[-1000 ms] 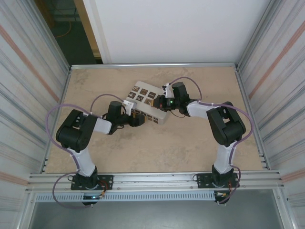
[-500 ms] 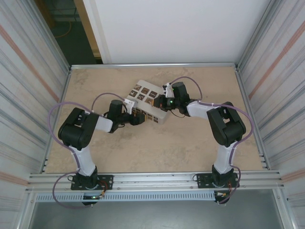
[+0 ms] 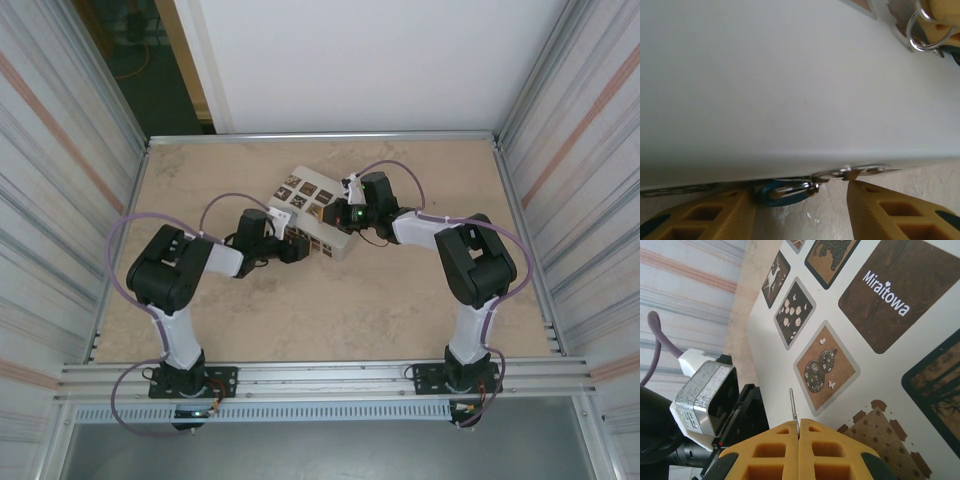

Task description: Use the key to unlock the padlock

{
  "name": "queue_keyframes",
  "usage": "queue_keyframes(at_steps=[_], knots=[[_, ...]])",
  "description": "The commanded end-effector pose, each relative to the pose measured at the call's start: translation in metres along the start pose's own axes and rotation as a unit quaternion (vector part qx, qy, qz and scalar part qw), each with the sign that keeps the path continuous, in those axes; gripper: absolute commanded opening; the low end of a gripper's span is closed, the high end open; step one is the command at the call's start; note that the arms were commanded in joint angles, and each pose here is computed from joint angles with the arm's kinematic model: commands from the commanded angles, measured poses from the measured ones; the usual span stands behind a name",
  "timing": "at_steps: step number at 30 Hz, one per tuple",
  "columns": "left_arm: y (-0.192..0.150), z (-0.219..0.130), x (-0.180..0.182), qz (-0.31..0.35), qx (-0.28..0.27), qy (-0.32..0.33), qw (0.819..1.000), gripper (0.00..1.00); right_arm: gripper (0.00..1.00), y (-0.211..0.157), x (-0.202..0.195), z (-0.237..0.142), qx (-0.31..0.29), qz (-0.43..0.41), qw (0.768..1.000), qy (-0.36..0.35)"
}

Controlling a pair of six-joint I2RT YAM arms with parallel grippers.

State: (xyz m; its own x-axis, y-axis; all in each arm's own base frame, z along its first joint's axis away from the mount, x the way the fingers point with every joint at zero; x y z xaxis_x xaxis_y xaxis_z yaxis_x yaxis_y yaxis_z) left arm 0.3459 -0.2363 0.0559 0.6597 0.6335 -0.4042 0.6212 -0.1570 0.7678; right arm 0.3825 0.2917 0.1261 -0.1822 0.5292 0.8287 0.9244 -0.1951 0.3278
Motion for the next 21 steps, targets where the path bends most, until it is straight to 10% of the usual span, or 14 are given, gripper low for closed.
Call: queue_keyframes(at_steps=[1, 21], knots=[[0.011, 0.010, -0.007, 0.015, -0.011, -0.012, 1.000, 0.48, 0.00, -0.024, -0.009, 0.003, 0.035, 0.009, 0.999, -0.027], [0.023, -0.001, -0.018, 0.020, -0.026, -0.010, 0.999, 0.19, 0.00, -0.020, 0.010, -0.006, 0.025, -0.011, 0.999, -0.018]])
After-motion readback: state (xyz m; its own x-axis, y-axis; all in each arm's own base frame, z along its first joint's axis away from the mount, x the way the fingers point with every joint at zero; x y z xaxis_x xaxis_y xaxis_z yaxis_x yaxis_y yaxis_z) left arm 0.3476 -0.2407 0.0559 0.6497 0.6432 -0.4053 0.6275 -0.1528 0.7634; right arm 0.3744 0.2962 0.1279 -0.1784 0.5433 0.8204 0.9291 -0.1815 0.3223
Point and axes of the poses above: each hand's point on the last joint's axis, 136 mm out from that joint toward the fingers, its own z axis out along the fingers, its own x axis along the line the jaws close on, y = z × x, the point moved 3 cm from there along -z, back along the fingers, and after that the axes turned 6 degrees about z, right-handed, at the moved point
